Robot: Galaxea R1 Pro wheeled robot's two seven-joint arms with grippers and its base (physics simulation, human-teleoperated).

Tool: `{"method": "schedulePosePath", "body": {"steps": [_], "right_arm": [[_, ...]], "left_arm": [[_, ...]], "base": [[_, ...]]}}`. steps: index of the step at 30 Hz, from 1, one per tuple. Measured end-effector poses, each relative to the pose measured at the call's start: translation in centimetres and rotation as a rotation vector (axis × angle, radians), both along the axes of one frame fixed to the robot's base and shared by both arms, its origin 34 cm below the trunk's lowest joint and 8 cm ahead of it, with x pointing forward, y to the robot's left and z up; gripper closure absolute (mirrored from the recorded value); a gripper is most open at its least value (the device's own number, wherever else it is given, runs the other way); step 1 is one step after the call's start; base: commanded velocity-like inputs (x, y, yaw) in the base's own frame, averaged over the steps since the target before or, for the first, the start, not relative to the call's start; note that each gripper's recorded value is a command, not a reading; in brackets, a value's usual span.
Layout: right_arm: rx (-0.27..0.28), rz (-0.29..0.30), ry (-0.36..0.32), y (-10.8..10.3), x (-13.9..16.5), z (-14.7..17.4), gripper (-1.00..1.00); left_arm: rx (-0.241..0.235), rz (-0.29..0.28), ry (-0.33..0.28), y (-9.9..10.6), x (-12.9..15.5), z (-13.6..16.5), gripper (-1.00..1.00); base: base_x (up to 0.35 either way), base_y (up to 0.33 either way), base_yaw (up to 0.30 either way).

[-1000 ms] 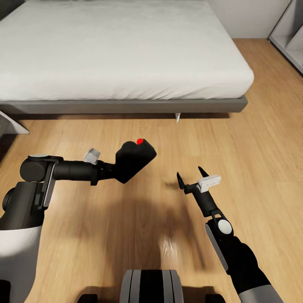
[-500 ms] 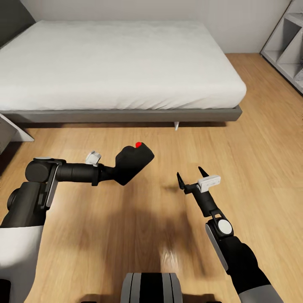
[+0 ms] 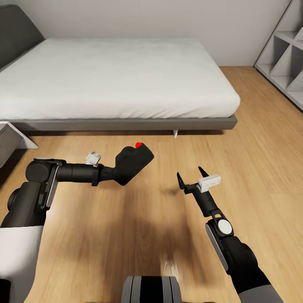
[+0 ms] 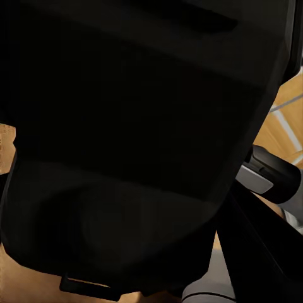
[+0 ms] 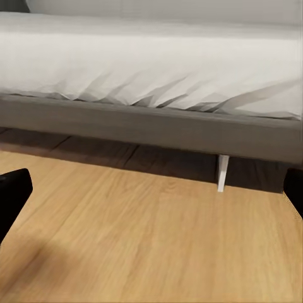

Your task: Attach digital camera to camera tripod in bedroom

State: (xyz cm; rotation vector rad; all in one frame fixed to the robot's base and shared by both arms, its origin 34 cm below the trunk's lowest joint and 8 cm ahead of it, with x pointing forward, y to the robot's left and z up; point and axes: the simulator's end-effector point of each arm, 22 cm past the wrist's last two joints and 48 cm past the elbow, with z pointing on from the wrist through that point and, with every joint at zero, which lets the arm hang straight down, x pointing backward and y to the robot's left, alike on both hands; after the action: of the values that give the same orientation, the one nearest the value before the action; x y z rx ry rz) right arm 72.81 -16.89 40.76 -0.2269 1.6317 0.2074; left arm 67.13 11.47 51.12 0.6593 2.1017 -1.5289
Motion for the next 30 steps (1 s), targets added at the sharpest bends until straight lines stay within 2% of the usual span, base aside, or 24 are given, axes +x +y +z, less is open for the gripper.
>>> {"method": "schedulePosePath", "body": {"steps": [30], "right_arm": [[-0.005, 0.002, -0.092, 0.0, 0.3, 6.8, -1.00]], "left_arm": [[0.008, 0.002, -0.123, 0.4, -0.6, 7.2, 1.00]], "base": [[0.000, 0.000, 0.000]]}}
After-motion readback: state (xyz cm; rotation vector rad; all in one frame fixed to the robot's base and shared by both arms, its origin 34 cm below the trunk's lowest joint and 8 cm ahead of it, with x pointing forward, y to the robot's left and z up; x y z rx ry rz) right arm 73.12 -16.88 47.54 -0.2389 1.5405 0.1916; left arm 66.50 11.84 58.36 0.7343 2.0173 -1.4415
